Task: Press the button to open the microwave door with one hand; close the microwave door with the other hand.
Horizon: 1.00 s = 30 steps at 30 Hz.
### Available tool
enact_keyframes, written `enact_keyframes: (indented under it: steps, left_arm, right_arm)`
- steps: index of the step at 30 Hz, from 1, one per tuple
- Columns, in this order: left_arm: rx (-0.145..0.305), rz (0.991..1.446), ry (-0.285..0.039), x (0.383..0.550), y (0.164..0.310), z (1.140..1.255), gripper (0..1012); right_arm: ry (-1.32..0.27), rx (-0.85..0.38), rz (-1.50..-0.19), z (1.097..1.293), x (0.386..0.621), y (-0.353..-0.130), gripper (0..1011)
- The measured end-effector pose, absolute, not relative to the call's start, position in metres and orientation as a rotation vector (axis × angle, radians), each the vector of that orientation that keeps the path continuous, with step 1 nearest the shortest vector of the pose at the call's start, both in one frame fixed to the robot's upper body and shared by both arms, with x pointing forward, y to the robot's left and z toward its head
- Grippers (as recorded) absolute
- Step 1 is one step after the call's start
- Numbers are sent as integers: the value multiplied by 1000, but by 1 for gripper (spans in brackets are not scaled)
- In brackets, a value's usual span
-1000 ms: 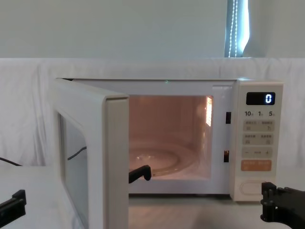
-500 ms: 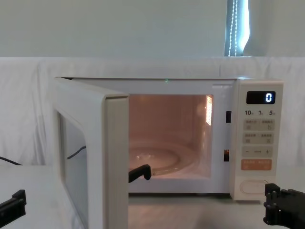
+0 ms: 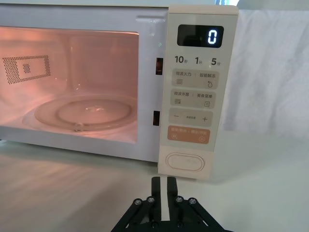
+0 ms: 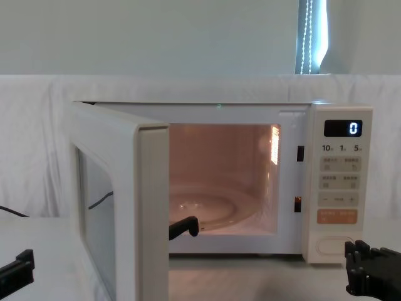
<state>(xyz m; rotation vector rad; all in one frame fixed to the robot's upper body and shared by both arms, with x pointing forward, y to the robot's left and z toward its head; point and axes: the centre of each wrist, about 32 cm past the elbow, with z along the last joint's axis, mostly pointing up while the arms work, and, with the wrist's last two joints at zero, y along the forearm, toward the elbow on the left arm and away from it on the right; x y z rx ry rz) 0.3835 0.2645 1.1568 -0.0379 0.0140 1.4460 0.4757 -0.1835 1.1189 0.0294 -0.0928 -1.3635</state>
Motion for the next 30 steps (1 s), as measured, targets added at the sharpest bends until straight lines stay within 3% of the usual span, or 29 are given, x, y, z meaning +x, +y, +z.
enact_keyframes:
  steps: [14,16,18,22,30]
  left_arm:
    - [-38,1446,14,383,265,1157,1001]
    - [-38,1446,14,384,265,1157,1001]
    - [-38,1446,14,384,265,1157,1001]
    - [-38,1446,14,384,265,1157,1001]
    - [-38,1446,14,384,265,1157,1001]
  right_arm:
    - [-91,28,-1363,1119,476,-184,442]
    - [-91,28,-1363,1119,476,-184,550]
    - [-91,28,-1363,1119,476,-184,585]
    - [-91,28,-1363,1119,476,-184,746]
    - [-91,28,-1363,1119,476,-184,946]
